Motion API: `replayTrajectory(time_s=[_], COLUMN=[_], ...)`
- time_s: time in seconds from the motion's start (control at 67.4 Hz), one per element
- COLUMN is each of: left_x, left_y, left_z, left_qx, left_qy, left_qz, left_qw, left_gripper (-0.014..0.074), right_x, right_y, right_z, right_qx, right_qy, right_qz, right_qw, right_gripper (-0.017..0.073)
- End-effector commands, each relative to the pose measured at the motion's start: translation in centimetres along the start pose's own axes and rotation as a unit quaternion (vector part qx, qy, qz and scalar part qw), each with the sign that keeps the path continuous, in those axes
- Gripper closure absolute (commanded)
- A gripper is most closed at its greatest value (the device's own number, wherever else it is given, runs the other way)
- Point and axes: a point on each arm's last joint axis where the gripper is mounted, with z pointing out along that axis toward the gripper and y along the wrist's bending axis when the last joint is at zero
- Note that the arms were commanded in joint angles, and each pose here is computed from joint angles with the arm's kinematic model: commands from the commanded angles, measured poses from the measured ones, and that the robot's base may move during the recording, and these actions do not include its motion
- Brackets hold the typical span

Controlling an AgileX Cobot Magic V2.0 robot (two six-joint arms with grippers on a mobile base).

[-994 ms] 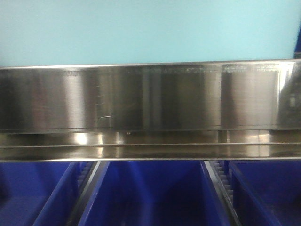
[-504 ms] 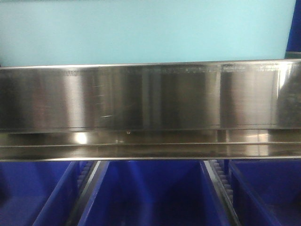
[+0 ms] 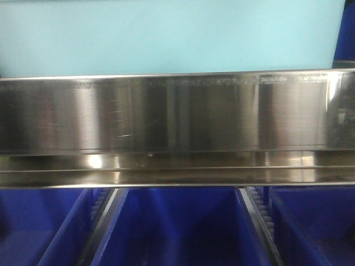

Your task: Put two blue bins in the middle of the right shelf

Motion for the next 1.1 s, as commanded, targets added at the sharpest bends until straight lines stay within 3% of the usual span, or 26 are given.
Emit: replayTrajectory(time_s=[0.0, 0.178, 0.237, 0.564, 0.756, 0.875, 1.083], left_x=[0.2, 0.2, 0.2, 0.2, -0.6, -1.3, -2.1], left_y=[-0.1, -0.2, -0.2, -0.2, -0.7, -1.2, -2.0], left_z=[0.1, 0.1, 0.1, -0.2, -3.7, -7.1, -13.0], left_qx=[0.004, 0.007, 0.007, 0.009, 0.02, 0.032, 0.056], left_qy=[-0.007, -0.007, -0.006, -0.009, -0.074, -0.144, -0.251], left_qz=[-0.003, -0.004, -0.004, -0.004, 0.001, 0.006, 0.013], left_qw=[1.0, 1.0, 1.0, 1.0, 0.997, 0.989, 0.966], left_gripper=[0.018, 0.0638, 0.0704, 0.0705, 0.0705, 0.0705, 0.0705], right_x=[0.1, 0.1, 0.1, -0.3, -1.6, -2.7, -4.7], right_y=[-0.1, -0.1, -0.1, 0.1, 0.5, 1.0, 1.8], right_z=[0.2, 0.2, 0.2, -0.7, -3.5, -6.3, -11.3], right_qx=[0.0, 0.0, -0.001, -0.004, -0.01, -0.016, -0.025], right_qy=[-0.006, -0.005, -0.005, -0.031, -0.094, -0.143, -0.221], right_qz=[0.002, 0.002, 0.003, 0.002, -0.004, -0.009, -0.019], right_qw=[1.0, 1.0, 1.0, 1.0, 0.996, 0.989, 0.975], right_gripper=[0.0132, 0.0604, 0.0728, 0.0713, 0.0713, 0.0713, 0.0713])
